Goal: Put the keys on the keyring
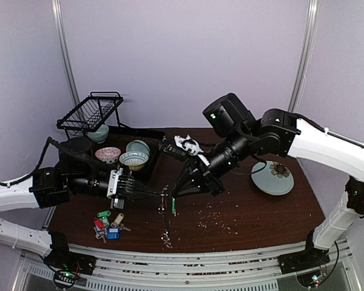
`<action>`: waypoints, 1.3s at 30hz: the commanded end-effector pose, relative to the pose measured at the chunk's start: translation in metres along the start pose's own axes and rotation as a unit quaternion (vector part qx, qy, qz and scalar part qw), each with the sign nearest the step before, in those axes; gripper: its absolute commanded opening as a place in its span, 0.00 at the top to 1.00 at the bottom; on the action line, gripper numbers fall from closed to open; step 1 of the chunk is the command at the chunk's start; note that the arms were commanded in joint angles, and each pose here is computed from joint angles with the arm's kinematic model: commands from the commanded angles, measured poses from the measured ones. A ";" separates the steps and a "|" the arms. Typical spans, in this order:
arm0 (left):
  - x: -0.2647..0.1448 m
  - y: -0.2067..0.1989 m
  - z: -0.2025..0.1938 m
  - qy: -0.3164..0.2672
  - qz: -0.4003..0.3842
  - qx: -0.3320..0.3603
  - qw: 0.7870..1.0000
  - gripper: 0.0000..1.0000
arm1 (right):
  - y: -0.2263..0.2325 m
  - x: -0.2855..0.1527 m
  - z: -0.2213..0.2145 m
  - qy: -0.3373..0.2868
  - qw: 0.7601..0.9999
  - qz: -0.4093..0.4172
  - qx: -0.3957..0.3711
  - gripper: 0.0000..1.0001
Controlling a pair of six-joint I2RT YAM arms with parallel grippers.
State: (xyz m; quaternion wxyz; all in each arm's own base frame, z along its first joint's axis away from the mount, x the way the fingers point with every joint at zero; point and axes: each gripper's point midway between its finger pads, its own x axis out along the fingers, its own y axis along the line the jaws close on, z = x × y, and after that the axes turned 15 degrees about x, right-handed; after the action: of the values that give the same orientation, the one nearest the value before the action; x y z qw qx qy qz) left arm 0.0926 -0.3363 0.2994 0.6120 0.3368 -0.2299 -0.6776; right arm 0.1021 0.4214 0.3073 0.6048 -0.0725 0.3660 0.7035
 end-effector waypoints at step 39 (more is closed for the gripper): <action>-0.002 0.015 0.008 -0.013 0.030 0.012 0.999 1.00 | 0.005 -0.001 0.008 -0.016 1.000 0.008 -0.009 1.00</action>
State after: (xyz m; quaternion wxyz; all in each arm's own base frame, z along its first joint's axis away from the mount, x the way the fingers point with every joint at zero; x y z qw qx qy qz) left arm 0.0929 -0.3363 0.2993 0.6138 0.3350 -0.2270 -0.6779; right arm 0.1095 0.4282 0.3086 0.6175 -0.0667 0.3549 0.6988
